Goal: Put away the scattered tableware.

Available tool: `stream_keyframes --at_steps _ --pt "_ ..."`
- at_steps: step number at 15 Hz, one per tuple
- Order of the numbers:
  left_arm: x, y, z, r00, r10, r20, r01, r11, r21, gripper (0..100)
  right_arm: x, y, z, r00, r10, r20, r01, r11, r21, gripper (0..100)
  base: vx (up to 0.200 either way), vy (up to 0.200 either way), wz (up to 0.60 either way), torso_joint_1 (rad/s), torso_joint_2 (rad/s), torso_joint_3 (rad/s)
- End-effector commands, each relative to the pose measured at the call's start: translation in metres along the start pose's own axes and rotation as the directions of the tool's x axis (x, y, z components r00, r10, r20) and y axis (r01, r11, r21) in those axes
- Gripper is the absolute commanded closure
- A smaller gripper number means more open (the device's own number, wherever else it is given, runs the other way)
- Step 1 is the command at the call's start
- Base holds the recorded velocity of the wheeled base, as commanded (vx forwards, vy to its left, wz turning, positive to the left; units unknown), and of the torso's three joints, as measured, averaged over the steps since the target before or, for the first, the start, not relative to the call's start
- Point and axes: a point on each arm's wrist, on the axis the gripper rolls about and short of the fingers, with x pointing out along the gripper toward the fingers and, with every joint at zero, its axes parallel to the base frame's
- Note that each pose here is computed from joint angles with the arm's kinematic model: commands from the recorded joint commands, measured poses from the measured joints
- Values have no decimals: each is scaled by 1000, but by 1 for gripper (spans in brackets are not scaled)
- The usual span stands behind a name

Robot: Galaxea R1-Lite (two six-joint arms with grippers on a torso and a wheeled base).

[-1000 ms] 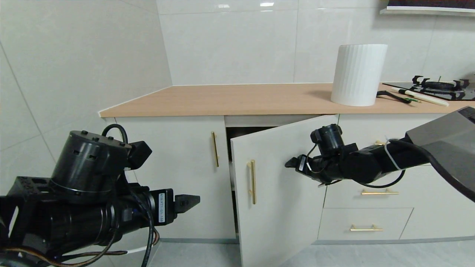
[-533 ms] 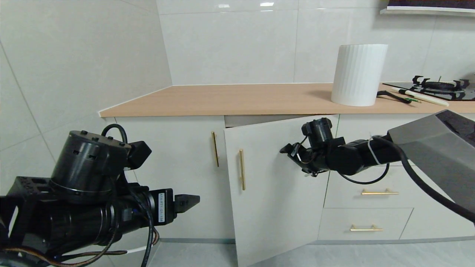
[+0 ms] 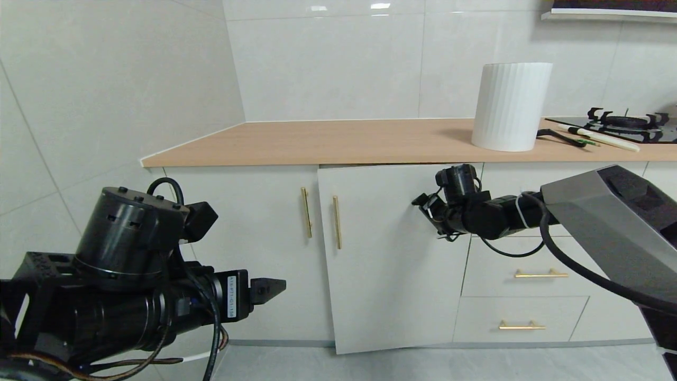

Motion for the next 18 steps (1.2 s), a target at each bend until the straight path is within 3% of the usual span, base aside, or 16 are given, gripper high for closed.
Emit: stream_keyframes --at_steps 1,18 --pt "0 0 0 1000 2 -1 -2 1000 0 0 7 -5 5 1000 -8 15 8 1000 13 0 0 0 0 0 0 0" --pt "0 0 0 1000 2 -1 -2 1000 0 0 13 -10 17 998 -22 55 20 999 42 0 0 0 0 0 0 0"
